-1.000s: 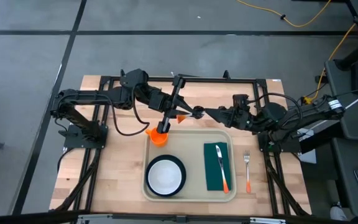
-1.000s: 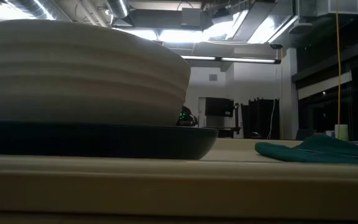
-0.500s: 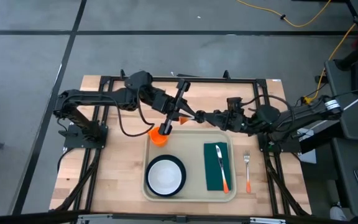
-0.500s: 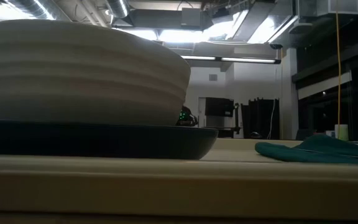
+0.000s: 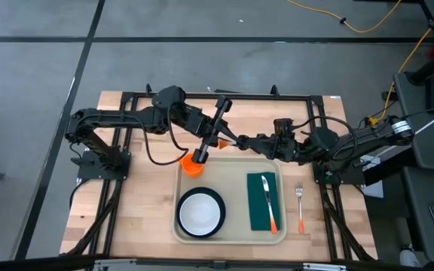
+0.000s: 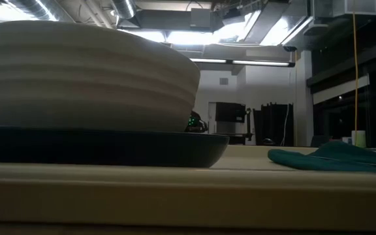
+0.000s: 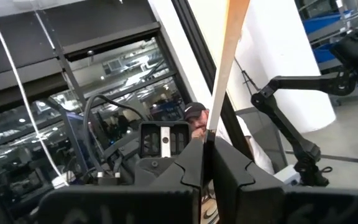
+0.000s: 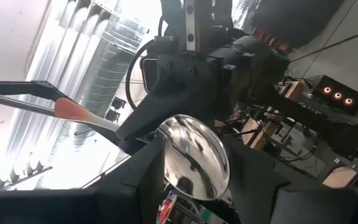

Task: Set up tray
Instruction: Put the orange spoon on the green napkin to the left of the orange knife

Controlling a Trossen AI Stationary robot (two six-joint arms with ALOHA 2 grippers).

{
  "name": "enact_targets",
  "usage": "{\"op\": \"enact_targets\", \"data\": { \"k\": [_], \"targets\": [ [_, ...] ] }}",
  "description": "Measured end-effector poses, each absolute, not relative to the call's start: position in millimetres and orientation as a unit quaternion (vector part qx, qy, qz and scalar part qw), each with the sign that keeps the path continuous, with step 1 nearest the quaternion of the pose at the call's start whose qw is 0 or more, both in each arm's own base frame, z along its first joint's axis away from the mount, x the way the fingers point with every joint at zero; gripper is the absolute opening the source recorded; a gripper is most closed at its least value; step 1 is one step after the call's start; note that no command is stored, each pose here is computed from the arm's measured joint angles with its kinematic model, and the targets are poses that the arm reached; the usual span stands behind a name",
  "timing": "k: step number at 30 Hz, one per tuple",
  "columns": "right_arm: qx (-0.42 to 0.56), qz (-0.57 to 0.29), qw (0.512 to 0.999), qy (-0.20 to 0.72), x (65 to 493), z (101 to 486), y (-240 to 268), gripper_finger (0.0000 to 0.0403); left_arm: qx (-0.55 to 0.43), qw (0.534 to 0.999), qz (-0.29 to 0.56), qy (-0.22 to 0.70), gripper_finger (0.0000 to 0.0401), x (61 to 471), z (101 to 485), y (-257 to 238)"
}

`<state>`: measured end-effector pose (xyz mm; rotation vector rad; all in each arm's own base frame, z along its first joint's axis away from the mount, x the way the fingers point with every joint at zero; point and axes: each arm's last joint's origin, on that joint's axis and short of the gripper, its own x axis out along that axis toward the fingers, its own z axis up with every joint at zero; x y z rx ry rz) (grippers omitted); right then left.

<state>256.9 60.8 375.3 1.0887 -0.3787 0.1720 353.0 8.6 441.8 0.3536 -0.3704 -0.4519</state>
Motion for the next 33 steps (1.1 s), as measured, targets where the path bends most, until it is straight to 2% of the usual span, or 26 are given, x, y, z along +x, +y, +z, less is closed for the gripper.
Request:
{"op": "enact_targets", "data": {
  "k": [11,33],
  "targets": [
    [0.510,0.096,0.837,-0.175,256.6,375.9,61.8,0.0163,0.170,0.943,-0.221,-0.182,0.0004,336.6,454.2,19.8],
    [0.501,0.095,0.841,-0.178,256.4,376.4,61.5,0.0163,0.144,0.942,-0.243,-0.182,0.0004,336.1,455.1,13.5]
  ]
}}
